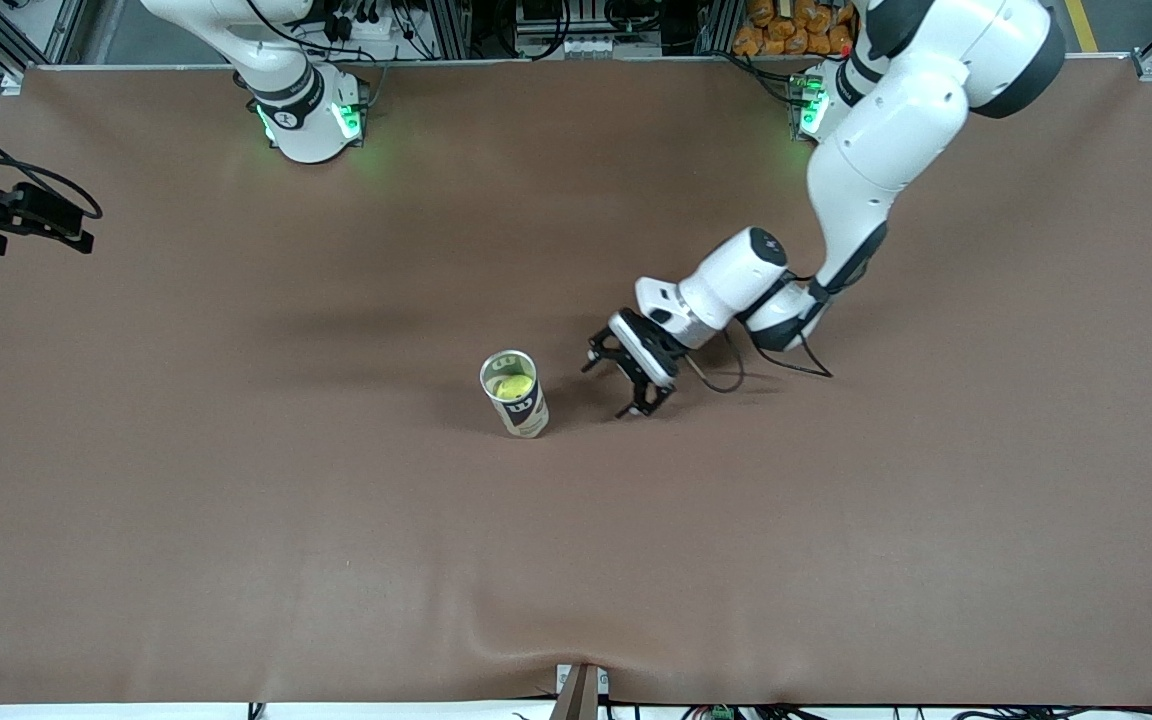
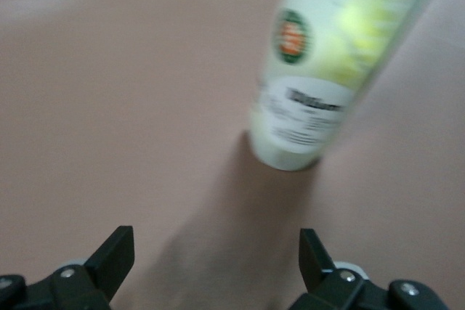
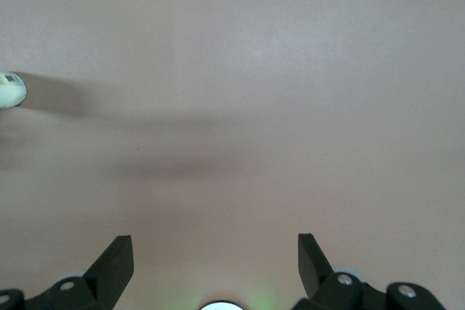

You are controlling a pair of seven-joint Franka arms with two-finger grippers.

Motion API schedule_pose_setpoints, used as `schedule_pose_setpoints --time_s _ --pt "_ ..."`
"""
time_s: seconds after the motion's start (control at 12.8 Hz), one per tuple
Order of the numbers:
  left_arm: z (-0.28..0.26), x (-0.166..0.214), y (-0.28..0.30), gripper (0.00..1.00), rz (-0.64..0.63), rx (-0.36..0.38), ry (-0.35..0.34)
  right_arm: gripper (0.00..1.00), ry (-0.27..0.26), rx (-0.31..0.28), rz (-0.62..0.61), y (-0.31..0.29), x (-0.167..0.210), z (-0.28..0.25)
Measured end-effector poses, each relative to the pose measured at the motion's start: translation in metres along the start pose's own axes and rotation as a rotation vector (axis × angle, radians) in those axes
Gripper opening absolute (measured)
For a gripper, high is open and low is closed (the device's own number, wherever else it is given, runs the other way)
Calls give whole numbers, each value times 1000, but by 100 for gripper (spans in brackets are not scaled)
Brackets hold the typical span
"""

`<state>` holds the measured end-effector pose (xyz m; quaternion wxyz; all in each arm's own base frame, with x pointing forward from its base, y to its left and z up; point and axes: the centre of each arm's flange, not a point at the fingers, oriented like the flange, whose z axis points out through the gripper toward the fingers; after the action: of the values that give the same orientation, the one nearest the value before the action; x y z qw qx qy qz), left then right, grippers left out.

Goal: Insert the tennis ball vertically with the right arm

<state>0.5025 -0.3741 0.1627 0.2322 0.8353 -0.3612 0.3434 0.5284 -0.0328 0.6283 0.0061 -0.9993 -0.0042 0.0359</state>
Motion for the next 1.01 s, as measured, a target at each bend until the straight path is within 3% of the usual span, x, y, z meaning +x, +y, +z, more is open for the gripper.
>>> schedule_pose_setpoints --time_s 0.31,0.7,1.01 --pt "-19 30 -66 100 -70 97 44 100 24 -3 2 1 -1 -11" --pt "-41 107 -156 100 -100 254 -83 100 50 -5 1 0 -2 -23" --pt "-91 170 -186 100 -143 350 -256 100 51 -5 1 0 -1 -23"
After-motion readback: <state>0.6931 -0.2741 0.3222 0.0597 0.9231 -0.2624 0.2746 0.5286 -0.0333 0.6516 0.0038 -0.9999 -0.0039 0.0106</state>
